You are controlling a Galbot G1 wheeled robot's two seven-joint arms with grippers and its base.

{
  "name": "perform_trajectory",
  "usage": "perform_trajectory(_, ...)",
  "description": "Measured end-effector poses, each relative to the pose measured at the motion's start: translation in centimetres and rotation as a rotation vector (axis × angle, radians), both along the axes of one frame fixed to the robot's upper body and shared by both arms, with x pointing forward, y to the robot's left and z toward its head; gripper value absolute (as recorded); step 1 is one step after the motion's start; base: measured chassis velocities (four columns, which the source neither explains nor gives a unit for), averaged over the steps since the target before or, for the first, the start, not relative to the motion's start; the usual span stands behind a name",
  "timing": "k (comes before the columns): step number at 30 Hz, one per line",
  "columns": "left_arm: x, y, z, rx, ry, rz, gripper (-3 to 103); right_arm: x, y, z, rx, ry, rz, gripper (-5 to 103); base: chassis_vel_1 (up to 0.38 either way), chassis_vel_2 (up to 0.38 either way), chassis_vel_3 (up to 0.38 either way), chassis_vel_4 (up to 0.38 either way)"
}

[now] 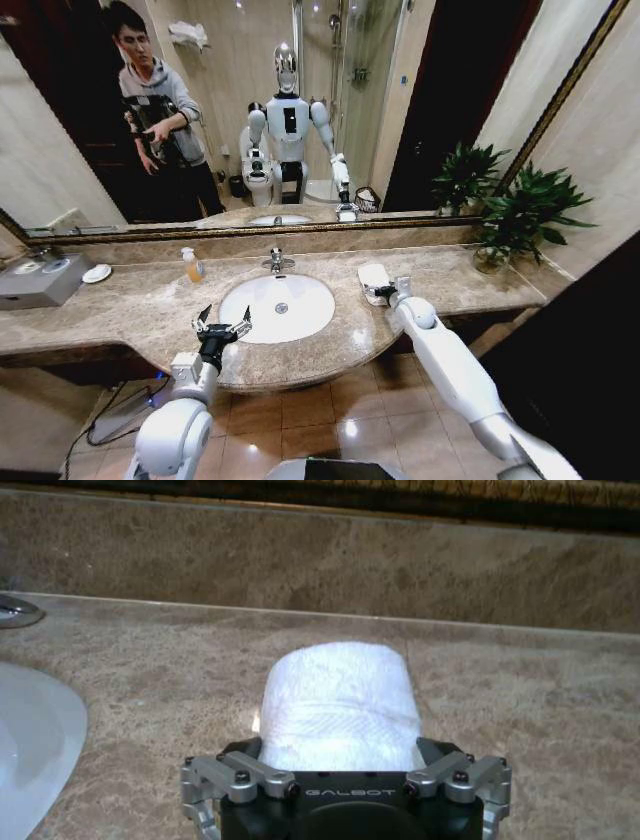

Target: Pick up the towel from the sink counter and wipe the mirror surface.

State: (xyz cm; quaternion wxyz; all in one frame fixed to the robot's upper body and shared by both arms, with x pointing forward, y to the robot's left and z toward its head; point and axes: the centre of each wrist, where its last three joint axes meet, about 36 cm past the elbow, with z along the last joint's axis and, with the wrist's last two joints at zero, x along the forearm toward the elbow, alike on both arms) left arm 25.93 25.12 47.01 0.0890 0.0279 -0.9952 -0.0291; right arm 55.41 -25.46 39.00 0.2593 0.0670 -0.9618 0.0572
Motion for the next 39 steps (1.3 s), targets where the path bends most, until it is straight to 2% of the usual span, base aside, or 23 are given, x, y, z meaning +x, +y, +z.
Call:
perform_trajectory(12, 0.0, 0.0, 0.0, 0.000, 0.000, 0.000, 100, -0.2, 0.8, -0.4, -0.031, -0.005, 0.040, 100, 0.000, 0.000, 0.000, 0.000)
perform_trajectory(27, 0.0, 0.0, 0.0, 0.000, 0.000, 0.000, 100, 0.9, 0.6, 0.0, 0.019, 0.013, 0.016, 100, 0.000, 0.000, 0.000, 0.000)
perform_trajectory(39, 0.0, 0.0, 0.0, 0.000, 0.000, 0.000, 100, 1.1, 0.2, -0.6, 0.007, 0.022, 0.008, 100, 0.000, 0.000, 0.000, 0.000)
